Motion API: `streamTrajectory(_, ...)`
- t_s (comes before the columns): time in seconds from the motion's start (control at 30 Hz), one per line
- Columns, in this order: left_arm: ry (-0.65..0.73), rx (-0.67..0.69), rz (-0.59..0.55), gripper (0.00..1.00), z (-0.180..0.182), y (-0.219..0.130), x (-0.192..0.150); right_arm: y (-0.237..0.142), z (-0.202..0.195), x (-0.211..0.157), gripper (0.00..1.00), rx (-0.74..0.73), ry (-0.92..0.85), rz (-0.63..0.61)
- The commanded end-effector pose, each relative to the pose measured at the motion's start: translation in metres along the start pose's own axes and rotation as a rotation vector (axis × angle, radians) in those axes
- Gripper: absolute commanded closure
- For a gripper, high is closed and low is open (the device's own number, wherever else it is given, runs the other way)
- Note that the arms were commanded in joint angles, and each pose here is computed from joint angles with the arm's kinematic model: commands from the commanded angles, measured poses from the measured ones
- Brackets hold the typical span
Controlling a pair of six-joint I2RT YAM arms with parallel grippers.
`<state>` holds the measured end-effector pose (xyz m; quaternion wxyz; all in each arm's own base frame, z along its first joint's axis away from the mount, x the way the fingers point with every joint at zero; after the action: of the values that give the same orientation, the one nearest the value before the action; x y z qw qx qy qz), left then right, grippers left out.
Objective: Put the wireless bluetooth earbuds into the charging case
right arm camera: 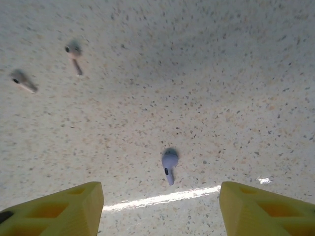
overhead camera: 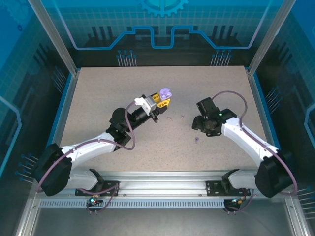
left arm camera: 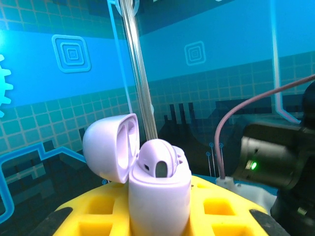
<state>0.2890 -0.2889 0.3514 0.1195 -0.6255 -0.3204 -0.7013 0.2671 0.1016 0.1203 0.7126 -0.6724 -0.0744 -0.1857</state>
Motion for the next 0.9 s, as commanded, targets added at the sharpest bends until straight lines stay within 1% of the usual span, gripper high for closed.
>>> streamTrajectory(0.0,0.015,0.004,-0.077,1.0,-0.003,-0.008,0.024,0.019,-0.005,-0.007,0.36,-0.03,0.039,0.041)
streamTrajectory(0.27,0.011,-0.024,-0.1,1.0,-0.009,-0.01,0.033,0.041,-0.001,-0.009,0.36,-0.063,0.026,0.103)
streamTrajectory(0.57,-0.004,-0.038,-0.102,1.0,-0.01,-0.009,0.035,0.062,-0.002,-0.015,0.37,-0.105,0.036,0.163)
streamTrajectory(0.73,-0.01,-0.039,-0.099,1.0,-0.01,-0.008,0.034,0.072,-0.005,-0.021,0.4,-0.135,0.045,0.196)
streamTrajectory(0.87,-0.016,-0.048,-0.095,1.0,-0.012,-0.008,0.032,0.076,-0.007,-0.026,0.45,-0.14,0.055,0.205)
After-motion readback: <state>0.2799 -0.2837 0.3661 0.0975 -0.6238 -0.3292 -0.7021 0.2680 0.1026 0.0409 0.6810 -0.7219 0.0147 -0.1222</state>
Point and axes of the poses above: each hand's point on the last joint's axis, 136 mm out from that joint toward the fingers, its own y axis out along the fingers, its own z axis along the line the jaws close on, x = y × z, the point moved 1 cm from there along -y, back along the fingers, and after that the axes turned 10 degrees about -y, right-handed, at the moved point
